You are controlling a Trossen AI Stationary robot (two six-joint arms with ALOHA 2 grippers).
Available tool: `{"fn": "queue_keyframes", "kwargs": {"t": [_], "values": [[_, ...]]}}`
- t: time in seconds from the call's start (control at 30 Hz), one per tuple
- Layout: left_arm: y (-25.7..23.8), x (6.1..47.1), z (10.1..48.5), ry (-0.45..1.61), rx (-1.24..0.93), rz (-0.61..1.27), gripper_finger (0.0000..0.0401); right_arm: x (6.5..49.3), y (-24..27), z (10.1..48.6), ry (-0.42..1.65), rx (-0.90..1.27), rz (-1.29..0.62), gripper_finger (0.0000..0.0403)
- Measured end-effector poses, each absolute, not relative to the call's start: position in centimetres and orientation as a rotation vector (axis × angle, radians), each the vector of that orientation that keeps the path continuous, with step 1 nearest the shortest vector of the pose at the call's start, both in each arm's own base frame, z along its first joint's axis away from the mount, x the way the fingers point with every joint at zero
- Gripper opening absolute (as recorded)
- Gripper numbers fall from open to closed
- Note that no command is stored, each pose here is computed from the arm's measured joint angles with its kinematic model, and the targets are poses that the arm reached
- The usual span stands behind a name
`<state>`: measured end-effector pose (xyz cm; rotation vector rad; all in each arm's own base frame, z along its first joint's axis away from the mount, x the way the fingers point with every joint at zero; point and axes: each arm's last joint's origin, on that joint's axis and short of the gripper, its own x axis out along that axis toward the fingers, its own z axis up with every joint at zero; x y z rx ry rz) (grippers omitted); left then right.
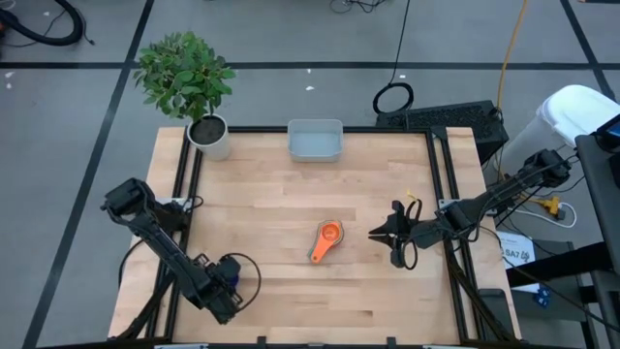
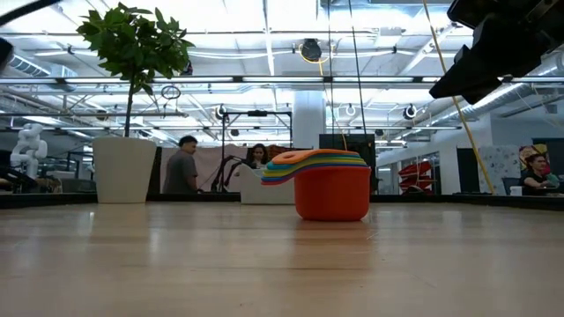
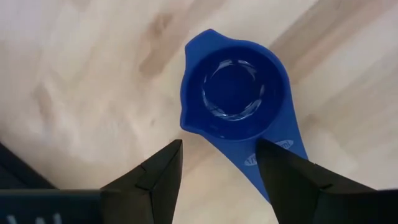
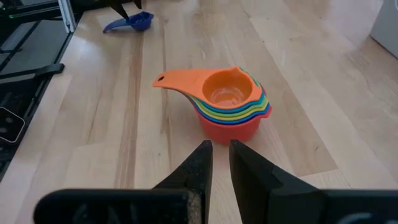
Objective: Nest measuring cups in basket
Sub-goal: Stack the dark blue measuring cup on top of the orange measuring cup
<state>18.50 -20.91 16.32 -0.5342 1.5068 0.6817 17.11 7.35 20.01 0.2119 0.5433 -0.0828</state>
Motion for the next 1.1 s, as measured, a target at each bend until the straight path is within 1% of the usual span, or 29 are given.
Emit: {"fn": "queue_keyframes", "kwargs": {"t": [0.27,0.43,0.77,0.9,1.1], "values": [[-18.5,20.9,16.3,1.452,-0.462,0.657,0.0207,17.1,7.4,20.1,0.538,0.215,-0.081,0.005],[-16.5,23.3,16.2,1.391,-0.428,0.609,0.0207,17.2,7.4,20.1,0.536,0.214,-0.08,0.005],[-11.1,27.7,16.3,1.289,-0.363,0.532,0.0207,17.2,7.4,20.1,0.536,0.217,-0.08,0.005],[-9.5,28.5,16.5,1.309,-0.33,0.508,0.0207,17.2,7.4,20.1,0.537,0.226,-0.08,0.005],[-8.7,28.4,19.1,1.272,-0.343,0.49,0.0207,17.1,7.4,20.1,0.54,0.232,-0.077,0.005]]}}
